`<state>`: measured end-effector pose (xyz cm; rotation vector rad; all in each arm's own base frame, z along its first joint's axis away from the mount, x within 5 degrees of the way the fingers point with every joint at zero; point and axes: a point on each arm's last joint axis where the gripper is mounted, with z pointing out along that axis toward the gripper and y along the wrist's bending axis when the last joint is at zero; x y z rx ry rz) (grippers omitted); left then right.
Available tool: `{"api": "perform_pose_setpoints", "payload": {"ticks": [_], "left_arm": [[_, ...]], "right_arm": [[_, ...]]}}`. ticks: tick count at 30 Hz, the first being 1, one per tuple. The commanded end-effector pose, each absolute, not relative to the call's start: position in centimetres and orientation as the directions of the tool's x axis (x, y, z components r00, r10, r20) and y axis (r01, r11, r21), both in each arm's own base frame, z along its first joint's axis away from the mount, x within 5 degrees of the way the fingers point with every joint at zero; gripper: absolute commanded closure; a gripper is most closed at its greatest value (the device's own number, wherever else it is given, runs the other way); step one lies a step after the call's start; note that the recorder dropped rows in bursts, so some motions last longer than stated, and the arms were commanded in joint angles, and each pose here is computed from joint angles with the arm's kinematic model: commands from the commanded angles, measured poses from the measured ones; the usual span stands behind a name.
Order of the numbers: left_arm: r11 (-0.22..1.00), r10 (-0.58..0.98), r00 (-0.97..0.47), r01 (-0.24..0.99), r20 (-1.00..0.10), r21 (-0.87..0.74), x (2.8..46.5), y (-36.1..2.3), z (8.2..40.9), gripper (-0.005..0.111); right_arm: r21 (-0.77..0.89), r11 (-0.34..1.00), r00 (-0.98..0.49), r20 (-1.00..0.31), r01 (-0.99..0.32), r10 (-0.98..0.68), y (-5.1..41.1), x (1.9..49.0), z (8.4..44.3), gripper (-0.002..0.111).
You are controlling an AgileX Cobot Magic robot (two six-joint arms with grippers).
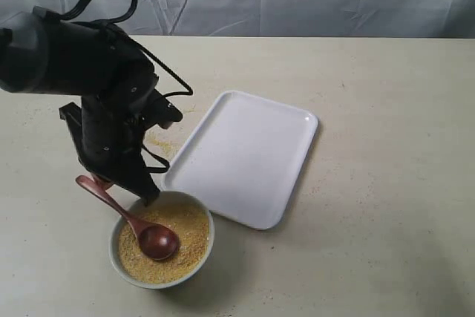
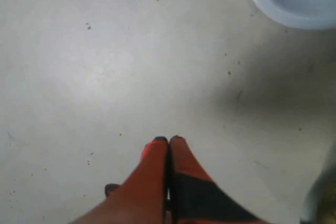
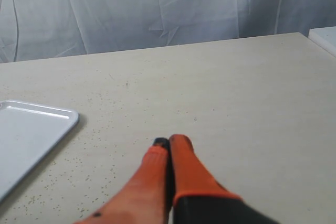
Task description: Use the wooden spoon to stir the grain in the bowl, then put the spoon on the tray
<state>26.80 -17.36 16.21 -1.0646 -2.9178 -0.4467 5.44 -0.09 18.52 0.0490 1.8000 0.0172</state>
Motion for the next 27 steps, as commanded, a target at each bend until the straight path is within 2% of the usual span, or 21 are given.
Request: {"api": "perform_pose_setpoints", "payload": {"ticks": [1, 6, 14, 16, 21, 24, 27], "left_arm": [[0.751, 0.606, -0.791, 0.604, 0.085, 0.267, 26.5, -17.3, 17.0, 0.107], [0.789, 0.539, -0.842, 0.51, 0.013, 0.344, 26.9, -16.5, 18.5, 0.107], [0.805, 0.519, -0.855, 0.484, -0.012, 0.342, 27.0, -15.4, 19.4, 0.107], [0.817, 0.526, -0.846, 0.476, -0.084, 0.325, 27.0, -15.5, 20.4, 0.107], [0.866, 0.498, -0.783, 0.436, -0.372, 0.243, 26.1, -15.5, 25.9, 0.107], [0.913, 0.398, -0.741, 0.378, -0.541, 0.153, 24.7, -14.0, 29.4, 0.107], [0.95, 0.217, -0.711, 0.31, -0.669, -0.021, 23.0, -11.9, 31.6, 0.107]], "right_arm": [[0.038, 0.999, -0.215, -0.976, 0.02, 0.042, -0.1, 5.4, 18.6, 0.108], [0.038, 0.999, -0.215, -0.976, 0.02, 0.042, -0.1, 5.4, 18.6, 0.108], [0.038, 0.999, -0.215, -0.976, 0.02, 0.042, -0.1, 5.4, 18.6, 0.108], [0.038, 0.999, -0.215, -0.976, 0.02, 0.042, -0.1, 5.4, 18.6, 0.108], [0.038, 0.999, -0.215, -0.976, 0.02, 0.042, -0.1, 5.4, 18.6, 0.108], [0.038, 0.999, -0.215, -0.976, 0.02, 0.042, -0.1, 5.4, 18.6, 0.108], [0.038, 0.999, -0.215, -0.976, 0.02, 0.042, -0.1, 5.4, 18.6, 0.108]]}}
